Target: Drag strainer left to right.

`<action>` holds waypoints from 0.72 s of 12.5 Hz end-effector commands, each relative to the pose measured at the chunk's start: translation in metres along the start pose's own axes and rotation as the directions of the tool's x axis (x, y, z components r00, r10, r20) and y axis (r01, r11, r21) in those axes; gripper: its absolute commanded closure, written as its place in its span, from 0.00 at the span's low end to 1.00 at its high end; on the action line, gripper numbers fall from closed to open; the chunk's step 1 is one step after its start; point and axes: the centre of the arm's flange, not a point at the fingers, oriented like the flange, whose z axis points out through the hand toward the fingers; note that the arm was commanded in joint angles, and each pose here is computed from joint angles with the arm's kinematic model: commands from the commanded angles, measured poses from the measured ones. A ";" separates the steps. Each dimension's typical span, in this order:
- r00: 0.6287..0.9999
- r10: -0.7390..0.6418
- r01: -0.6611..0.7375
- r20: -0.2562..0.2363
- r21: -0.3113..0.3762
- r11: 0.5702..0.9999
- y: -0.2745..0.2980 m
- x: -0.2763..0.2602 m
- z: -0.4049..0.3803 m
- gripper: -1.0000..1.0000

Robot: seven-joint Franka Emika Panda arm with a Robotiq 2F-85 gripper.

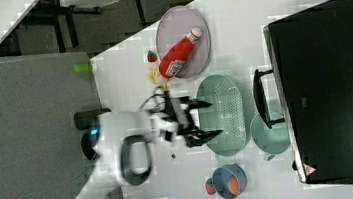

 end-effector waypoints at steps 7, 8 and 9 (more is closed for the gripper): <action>0.946 -0.315 0.301 0.076 0.153 0.941 0.065 0.003 -0.254 0.00; 0.944 -0.318 0.304 0.085 0.147 0.941 0.072 0.001 -0.267 0.00; 0.943 -0.325 0.312 0.077 0.145 0.939 0.074 -0.001 -0.280 0.00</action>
